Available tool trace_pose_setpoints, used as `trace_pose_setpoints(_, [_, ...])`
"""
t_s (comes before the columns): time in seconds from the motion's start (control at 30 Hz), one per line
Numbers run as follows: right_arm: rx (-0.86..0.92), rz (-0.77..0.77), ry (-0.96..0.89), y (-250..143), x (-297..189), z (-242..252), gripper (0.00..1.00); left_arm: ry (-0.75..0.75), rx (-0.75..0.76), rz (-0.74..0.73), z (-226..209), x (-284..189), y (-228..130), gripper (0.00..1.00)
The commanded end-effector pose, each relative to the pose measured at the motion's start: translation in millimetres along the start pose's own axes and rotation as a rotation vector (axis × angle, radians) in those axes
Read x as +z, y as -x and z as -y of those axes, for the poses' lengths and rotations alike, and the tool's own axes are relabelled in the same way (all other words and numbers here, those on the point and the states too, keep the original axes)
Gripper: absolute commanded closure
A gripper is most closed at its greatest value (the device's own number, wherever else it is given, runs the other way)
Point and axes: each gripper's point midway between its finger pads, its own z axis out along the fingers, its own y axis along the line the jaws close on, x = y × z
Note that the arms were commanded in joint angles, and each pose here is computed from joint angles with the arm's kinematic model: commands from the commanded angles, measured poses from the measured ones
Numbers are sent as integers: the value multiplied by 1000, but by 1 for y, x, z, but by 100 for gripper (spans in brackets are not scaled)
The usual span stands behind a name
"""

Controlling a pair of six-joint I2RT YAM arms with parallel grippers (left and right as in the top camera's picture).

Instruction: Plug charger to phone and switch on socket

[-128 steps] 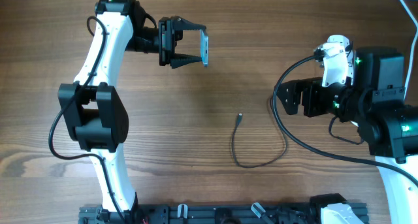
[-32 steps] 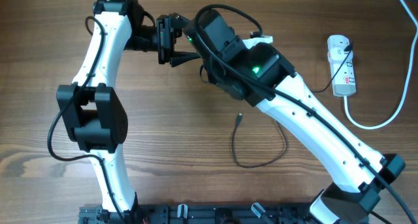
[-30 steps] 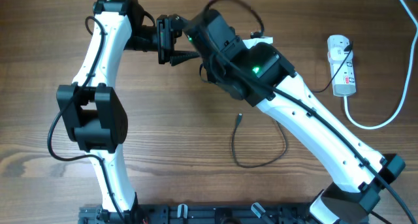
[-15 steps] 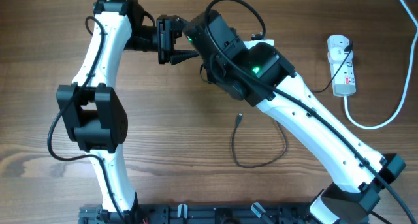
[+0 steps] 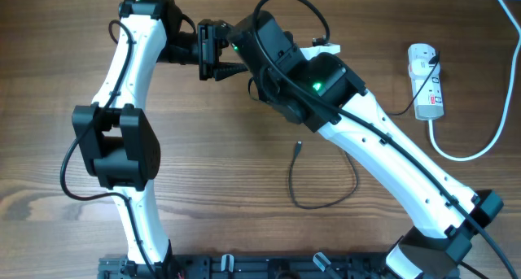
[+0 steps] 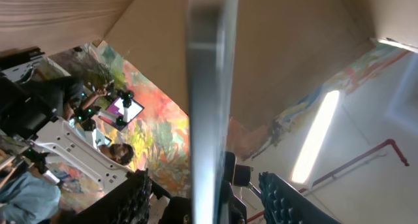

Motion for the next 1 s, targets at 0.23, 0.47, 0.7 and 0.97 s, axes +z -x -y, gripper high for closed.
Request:
trace_pose_setpoints(0.23, [-22, 19, 13, 0, 3, -3, 95, -4, 49, -21, 11, 6, -22, 45])
trace_pose_setpoints(0.47, [-26, 19, 9, 0, 3, -2, 96, -4, 49, -21, 11, 7, -22, 68])
trace_pose_setpoints(0.7, [-22, 0, 12, -4, 3, -3, 96, -4, 49, -21, 11, 6, -22, 91])
trace_pose_setpoints(0.97, [-78, 20, 21, 0, 3, -5, 58, -2, 113, -19, 13, 6, -18, 96])
